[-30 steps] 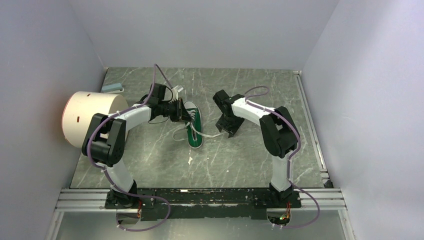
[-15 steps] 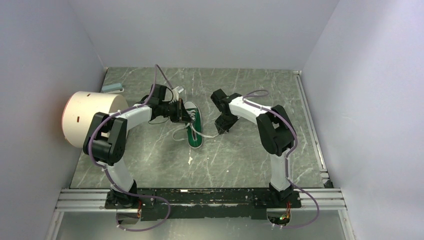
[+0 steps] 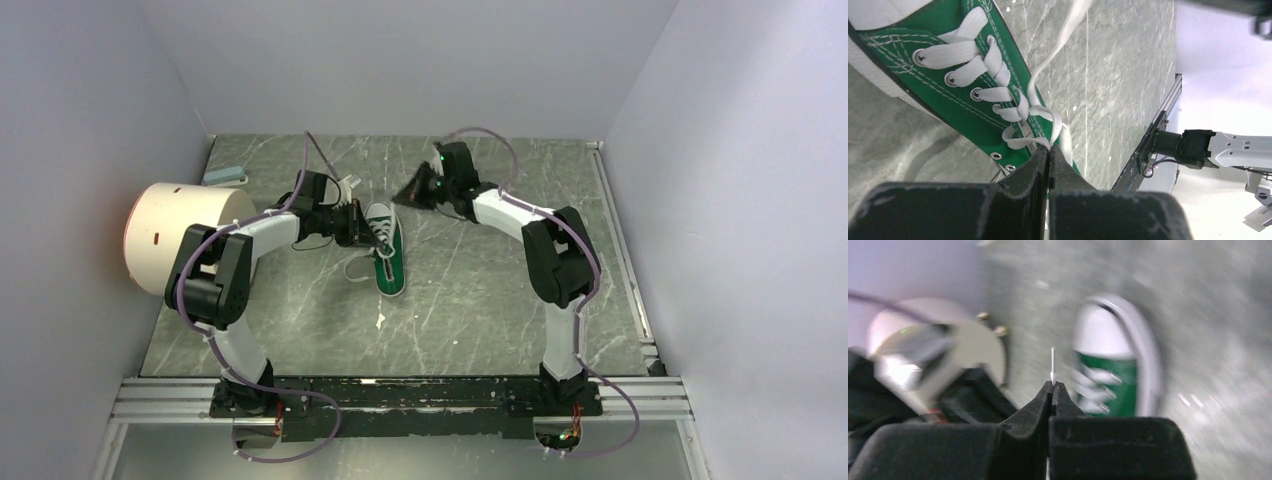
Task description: Tie the shoes
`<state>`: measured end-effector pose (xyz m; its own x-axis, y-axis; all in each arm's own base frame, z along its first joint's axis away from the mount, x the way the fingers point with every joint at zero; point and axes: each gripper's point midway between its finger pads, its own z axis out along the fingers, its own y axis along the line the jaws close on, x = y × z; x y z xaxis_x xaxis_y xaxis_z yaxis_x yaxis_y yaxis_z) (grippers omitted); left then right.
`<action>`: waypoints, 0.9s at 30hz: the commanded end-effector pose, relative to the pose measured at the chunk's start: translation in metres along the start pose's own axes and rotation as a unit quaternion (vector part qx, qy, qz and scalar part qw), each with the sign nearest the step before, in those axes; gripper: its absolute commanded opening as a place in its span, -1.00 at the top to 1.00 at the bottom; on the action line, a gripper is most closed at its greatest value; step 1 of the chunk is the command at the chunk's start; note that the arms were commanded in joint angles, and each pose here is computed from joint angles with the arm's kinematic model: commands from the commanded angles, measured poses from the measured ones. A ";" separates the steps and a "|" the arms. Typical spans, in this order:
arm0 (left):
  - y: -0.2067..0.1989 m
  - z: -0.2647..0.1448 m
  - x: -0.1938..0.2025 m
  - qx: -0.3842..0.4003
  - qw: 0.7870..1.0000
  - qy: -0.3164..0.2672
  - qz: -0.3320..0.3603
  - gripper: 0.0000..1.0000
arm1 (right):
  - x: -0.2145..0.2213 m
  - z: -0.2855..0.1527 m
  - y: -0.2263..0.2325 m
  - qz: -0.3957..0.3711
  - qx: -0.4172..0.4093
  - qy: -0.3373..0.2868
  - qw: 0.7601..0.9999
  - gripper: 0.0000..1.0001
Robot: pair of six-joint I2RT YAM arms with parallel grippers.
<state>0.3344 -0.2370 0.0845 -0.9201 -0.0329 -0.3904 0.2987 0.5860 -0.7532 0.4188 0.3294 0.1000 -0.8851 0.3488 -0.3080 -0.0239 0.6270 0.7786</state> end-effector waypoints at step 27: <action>0.009 -0.021 0.002 -0.027 0.999 -0.039 -0.008 0.90 | 0.045 0.074 0.098 -0.099 -0.065 0.032 0.992 0.23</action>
<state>0.3190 -0.2091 0.0753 -0.9149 -0.1085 -0.3889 0.2291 0.6536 -0.7213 0.3998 0.4846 0.0879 -0.9092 0.1663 -0.3818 -0.2402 0.5395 0.8070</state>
